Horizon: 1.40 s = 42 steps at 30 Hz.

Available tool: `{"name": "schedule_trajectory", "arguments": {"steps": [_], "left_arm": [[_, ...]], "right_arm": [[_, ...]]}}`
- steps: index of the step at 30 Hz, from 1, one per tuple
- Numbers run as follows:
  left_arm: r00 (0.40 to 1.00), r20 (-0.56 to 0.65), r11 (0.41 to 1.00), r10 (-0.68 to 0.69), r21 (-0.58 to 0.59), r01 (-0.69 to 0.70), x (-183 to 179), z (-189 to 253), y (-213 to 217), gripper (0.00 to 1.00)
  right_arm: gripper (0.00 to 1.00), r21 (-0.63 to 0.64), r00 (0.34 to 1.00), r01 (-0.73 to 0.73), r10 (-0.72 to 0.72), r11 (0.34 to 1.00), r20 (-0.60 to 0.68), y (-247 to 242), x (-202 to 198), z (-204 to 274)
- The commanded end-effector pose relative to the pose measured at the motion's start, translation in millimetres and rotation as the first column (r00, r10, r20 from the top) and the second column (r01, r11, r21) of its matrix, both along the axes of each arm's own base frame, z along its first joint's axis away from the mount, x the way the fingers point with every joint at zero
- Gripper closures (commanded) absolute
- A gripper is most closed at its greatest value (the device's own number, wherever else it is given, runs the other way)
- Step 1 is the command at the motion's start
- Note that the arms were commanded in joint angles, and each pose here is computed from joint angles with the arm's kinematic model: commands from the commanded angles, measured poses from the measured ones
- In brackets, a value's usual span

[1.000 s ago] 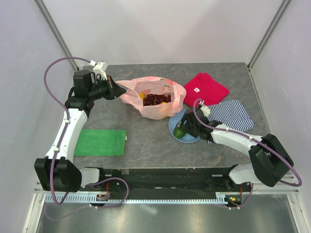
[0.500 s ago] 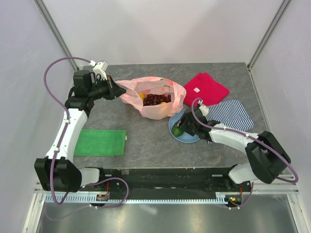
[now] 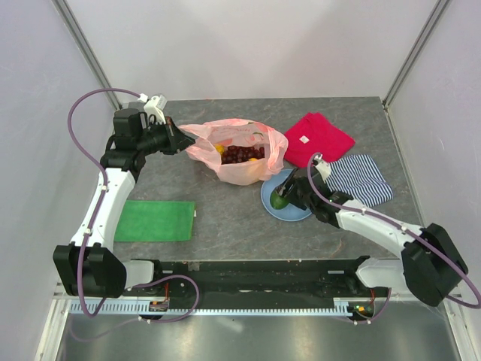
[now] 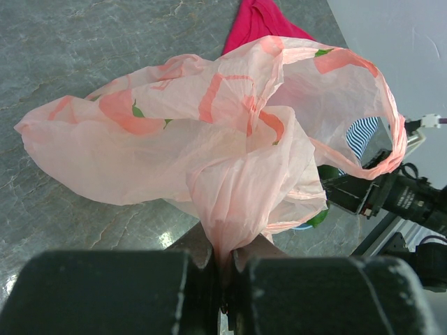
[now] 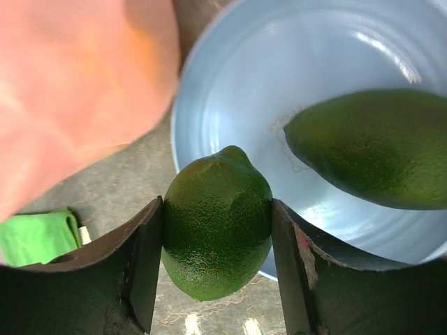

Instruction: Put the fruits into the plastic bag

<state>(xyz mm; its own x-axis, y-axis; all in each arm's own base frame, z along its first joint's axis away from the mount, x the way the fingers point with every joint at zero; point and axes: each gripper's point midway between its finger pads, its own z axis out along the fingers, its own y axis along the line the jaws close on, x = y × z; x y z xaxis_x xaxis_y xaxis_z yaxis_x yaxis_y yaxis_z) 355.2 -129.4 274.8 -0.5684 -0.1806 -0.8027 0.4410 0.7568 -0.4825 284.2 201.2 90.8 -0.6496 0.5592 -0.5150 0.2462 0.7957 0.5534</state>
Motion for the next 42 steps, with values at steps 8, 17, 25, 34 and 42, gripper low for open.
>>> {"name": "schedule_trajectory", "arguments": {"steps": [8,17,25,34,42], "left_arm": [[0.999,0.042,1.000,-0.016,-0.022,0.017,-0.3,14.9,-2.2,0.98],[0.999,0.040,1.000,-0.015,-0.021,0.016,-0.3,14.5,-2.0,0.98],[0.999,0.041,1.000,-0.014,-0.020,0.015,-0.4,14.3,-1.8,0.99],[0.999,0.037,1.000,-0.013,-0.021,0.014,0.4,13.4,-1.9,0.98],[0.999,0.035,1.000,-0.014,-0.019,0.015,1.1,12.0,-1.8,0.98]], "right_arm": [[1.00,-0.080,0.982,-0.143,0.152,0.986,0.109,15.8,-1.7,24.0],[1.00,-0.106,0.829,-0.350,0.360,0.931,0.429,75.1,-12.3,111.6],[1.00,-0.145,0.646,-0.438,0.422,0.887,0.636,103.2,-3.9,191.1],[1.00,-0.243,0.675,-0.315,0.397,0.917,0.622,116.5,52.7,237.5],[1.00,-0.413,0.790,-0.283,0.455,0.865,0.411,128.1,104.3,195.4]]}}
